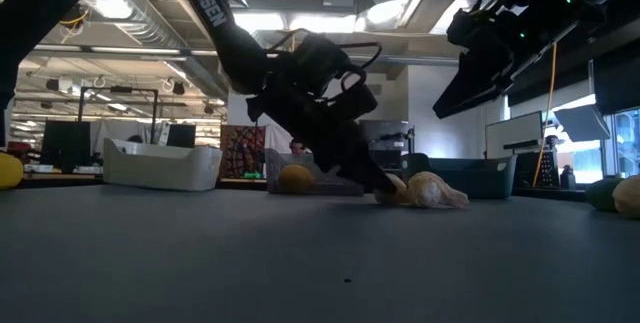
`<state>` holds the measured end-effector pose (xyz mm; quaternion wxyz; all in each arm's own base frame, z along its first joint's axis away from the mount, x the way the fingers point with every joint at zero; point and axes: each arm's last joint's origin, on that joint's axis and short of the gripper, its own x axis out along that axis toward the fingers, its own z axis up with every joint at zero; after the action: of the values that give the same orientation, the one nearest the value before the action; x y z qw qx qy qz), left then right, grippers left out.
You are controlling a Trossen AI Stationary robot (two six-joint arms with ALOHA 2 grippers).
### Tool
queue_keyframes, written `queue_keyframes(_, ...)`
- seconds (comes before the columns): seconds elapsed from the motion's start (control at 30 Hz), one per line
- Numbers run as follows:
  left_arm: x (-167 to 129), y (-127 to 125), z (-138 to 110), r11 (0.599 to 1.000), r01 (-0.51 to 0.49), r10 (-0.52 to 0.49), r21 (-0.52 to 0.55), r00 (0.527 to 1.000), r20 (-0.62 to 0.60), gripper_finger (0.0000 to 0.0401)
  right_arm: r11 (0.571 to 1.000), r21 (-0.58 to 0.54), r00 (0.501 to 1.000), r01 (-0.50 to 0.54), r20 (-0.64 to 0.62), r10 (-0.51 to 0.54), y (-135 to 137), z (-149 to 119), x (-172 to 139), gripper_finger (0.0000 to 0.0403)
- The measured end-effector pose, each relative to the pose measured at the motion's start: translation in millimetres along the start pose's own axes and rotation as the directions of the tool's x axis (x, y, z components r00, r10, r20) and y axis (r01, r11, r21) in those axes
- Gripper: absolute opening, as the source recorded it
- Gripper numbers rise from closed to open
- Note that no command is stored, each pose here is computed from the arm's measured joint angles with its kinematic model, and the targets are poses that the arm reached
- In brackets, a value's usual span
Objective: Sort produce into baskets
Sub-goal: Put the garlic into the white bin
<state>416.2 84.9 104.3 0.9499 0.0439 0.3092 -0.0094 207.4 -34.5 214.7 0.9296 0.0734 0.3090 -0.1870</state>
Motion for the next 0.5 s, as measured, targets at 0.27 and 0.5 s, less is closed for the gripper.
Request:
queue_keyframes(0.27,0.0,-0.3,-0.1,1.000,0.010,-0.010,-0.018,1.000,0.000,0.0127,1.000,-0.001,1.000,0.001,-0.005,-0.001,-0.1,-0.6,0.0,0.0222)
queue_keyframes(0.5,-6.6,0.1,1.8,0.999,-0.019,0.017,-0.038,0.999,-0.049,0.0120,1.000,-0.001,1.000,0.001,-0.005,-0.001,-0.1,-0.7,0.1,0.0222)
